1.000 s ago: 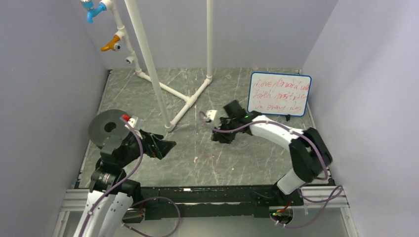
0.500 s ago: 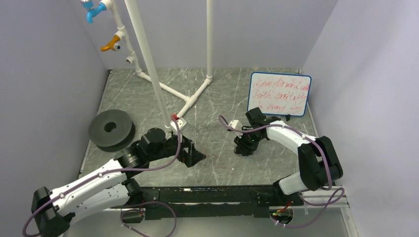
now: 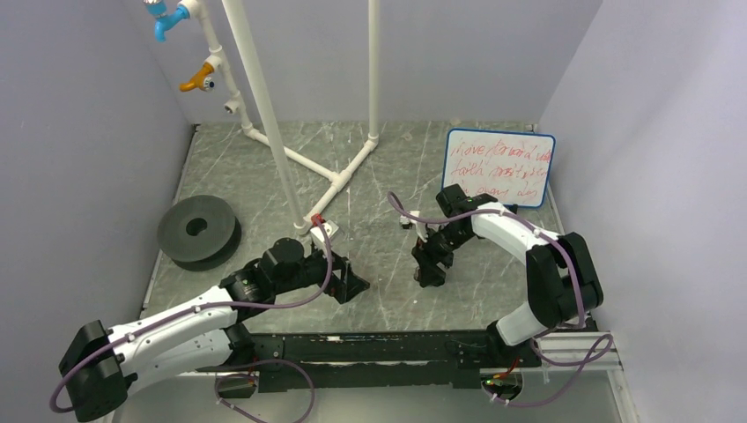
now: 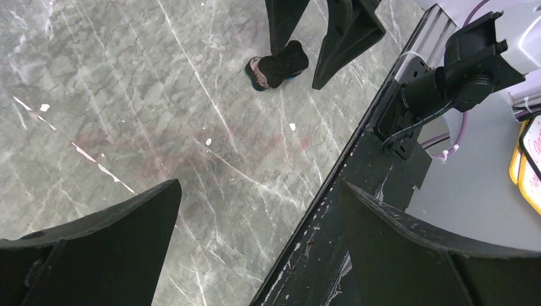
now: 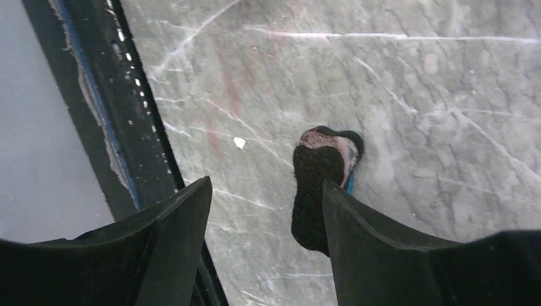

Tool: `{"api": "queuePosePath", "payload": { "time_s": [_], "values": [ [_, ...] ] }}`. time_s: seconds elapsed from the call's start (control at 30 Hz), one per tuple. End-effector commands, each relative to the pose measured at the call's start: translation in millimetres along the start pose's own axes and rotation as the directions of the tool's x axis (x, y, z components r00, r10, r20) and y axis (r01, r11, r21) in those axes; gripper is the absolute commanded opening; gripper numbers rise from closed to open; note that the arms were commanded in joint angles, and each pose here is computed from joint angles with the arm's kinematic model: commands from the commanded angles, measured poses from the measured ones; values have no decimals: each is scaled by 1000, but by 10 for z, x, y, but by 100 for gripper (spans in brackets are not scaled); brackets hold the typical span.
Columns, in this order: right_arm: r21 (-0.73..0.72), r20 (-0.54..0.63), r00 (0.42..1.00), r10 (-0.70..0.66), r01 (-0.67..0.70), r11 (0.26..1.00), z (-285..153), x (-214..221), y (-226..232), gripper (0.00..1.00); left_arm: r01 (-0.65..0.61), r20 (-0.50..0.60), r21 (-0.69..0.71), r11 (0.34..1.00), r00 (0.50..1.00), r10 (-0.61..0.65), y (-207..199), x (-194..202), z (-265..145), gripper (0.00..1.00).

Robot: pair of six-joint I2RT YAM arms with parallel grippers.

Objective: Erase the whiteboard
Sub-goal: Adjust the whiteboard eraser at the center of the board.

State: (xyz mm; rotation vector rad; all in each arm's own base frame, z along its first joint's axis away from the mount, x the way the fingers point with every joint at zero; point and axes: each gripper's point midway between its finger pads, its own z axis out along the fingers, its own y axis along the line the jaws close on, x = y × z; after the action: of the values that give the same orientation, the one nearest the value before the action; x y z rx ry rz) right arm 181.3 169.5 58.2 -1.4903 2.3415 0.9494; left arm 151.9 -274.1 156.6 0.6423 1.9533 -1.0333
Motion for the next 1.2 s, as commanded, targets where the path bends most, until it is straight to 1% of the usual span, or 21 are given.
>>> {"api": "queuePosePath", "payload": {
  "time_s": [0.0, 0.1, 0.17, 0.3, 0.4, 0.43, 0.63, 0.77, 1.03, 1.1, 1.17],
  "values": [
    [-92, 19, 1000, -22, 23, 995, -49, -93, 137, 66, -2, 55, 39, 999, 998, 0, -83, -119, 67, 99],
    [40, 10, 1000, -5, 4, 999, -55, -81, -145, 66, -8, 39, 35, 999, 999, 7, -63, -64, 101, 99],
    [77, 24, 1000, 12, -14, 997, -108, -105, -243, 67, -5, 25, 30, 1000, 1000, 4, -43, -17, 123, 99],
    [170, -4, 1000, 16, -15, 985, -131, -5, -379, 64, -2, 4, 30, 1000, 1000, 1, -31, 52, 138, 98],
    [222, -50, 998, 44, -32, 974, -101, 146, -467, 52, -1, 0, 33, 999, 1000, 1, -29, 74, 148, 97],
    [237, -63, 997, 54, -37, 971, -96, 189, -499, 49, 0, -2, 33, 999, 1000, 0, -27, 81, 154, 96],
    [225, -70, 995, 70, -53, 973, -44, 223, -505, 47, 2, -53, 35, 999, 999, 0, -21, 172, 223, 88],
    [163, -64, 996, 65, -54, 985, 12, 211, -419, 47, 2, -69, 30, 1000, 998, 0, -16, 217, 252, 87],
    [160, -125, 991, 51, -30, 987, 143, 280, -395, 47, -6, -74, 28, 1000, 997, 8, 1, 262, 268, 87],
    [148, -129, 991, 32, -13, 989, 166, 275, -354, 43, -9, -74, 30, 1000, 997, 11, 4, 271, 268, 87],
    [129, -139, 990, 8, 10, 992, 203, 270, -288, 35, -14, -68, 39, 999, 998, 16, -10, 269, 272, 87]
  ]
}}
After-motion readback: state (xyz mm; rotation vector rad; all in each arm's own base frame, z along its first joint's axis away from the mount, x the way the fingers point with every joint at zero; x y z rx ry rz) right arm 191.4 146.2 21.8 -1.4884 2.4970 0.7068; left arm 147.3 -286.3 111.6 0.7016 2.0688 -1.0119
